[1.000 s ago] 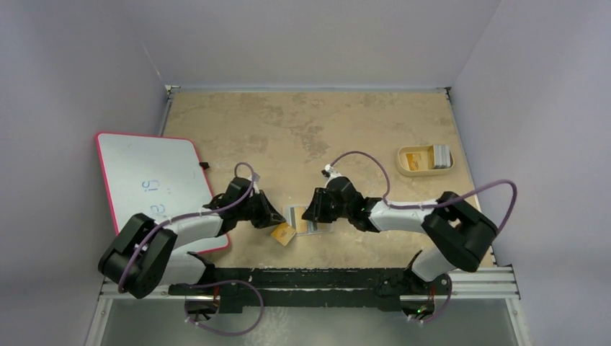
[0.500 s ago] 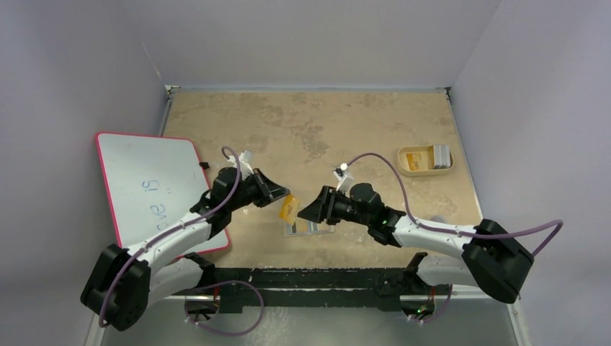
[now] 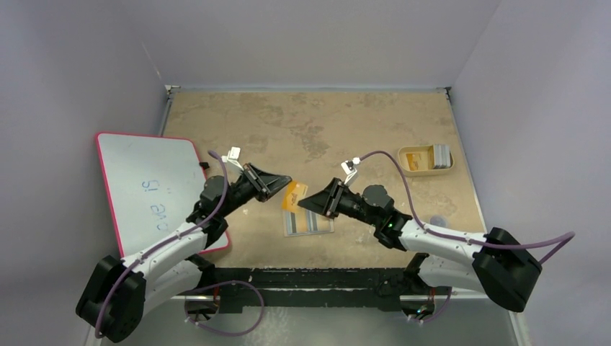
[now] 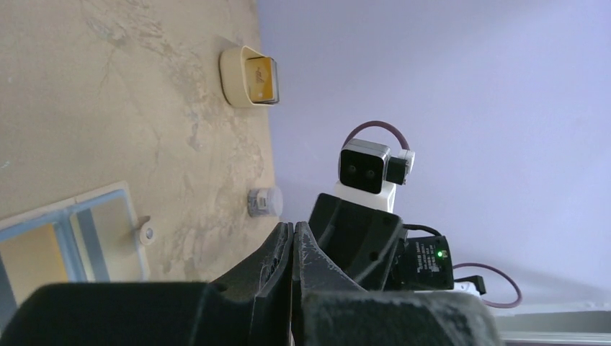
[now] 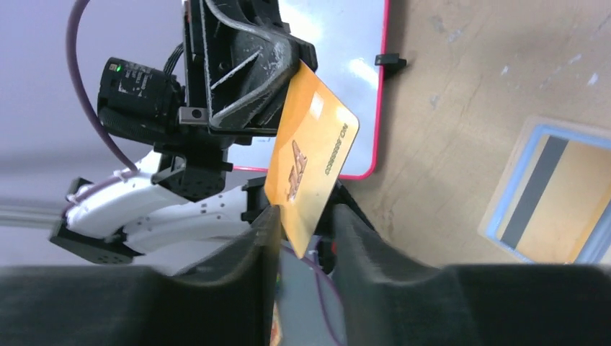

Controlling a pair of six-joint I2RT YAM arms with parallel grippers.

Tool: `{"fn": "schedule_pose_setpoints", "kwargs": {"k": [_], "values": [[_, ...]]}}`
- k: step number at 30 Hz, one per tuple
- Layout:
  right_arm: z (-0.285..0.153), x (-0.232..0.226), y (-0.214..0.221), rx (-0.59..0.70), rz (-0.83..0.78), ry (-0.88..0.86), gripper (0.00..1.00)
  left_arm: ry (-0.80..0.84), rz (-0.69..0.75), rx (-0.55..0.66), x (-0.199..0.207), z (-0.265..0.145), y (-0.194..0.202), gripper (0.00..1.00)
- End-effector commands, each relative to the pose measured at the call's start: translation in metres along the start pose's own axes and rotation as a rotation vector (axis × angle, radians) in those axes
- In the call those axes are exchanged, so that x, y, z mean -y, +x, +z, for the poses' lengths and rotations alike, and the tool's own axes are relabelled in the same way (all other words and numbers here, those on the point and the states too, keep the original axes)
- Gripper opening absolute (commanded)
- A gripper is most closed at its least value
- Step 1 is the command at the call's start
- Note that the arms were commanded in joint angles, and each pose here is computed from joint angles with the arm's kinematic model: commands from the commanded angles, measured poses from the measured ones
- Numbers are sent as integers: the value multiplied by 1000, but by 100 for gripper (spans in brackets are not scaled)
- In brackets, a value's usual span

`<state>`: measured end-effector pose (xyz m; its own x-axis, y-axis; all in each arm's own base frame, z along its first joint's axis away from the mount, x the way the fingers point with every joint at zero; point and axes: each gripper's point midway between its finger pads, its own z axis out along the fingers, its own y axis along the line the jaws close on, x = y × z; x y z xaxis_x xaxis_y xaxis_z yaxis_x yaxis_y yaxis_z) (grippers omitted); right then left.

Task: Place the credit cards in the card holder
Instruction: Adjust the credit card.

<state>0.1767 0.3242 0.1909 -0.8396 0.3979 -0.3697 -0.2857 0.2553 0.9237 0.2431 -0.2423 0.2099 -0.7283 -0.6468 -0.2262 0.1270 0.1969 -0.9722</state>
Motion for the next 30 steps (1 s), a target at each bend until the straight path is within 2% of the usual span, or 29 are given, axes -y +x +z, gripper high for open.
{"fn": "schedule_pose_setpoints", "kwargs": {"k": [1,3,5,8,11,14,19,22,24,29,30], "values": [[4,-42,-22,77,-1,-127,23,151,-53,-5,34,-6,0,0],[5,-47,-25,88,-5,-140,7,150,-48,-9,34,-8,1,0],[6,-49,-27,93,-20,-141,0,143,-49,-14,32,-10,3,1],[5,-52,-32,100,-35,-150,0,151,-47,-21,34,-12,5,11],[3,-53,-38,109,-56,-148,0,155,-41,-34,35,-15,8,27],[-2,-54,-43,114,-66,-157,0,153,-19,-48,33,-17,11,39],[-6,-58,-42,68,-97,-188,0,187,11,-78,37,-20,17,44],[-5,-59,-34,13,-111,-206,0,198,22,-102,40,-20,20,43],[-5,-59,-30,-13,-110,-215,0,198,32,-114,40,-19,21,38],[-6,-51,-24,-35,-108,-196,0,186,46,-116,37,-19,22,1],[-6,-48,-23,-39,-110,-187,0,178,50,-116,35,-18,22,0]]}}
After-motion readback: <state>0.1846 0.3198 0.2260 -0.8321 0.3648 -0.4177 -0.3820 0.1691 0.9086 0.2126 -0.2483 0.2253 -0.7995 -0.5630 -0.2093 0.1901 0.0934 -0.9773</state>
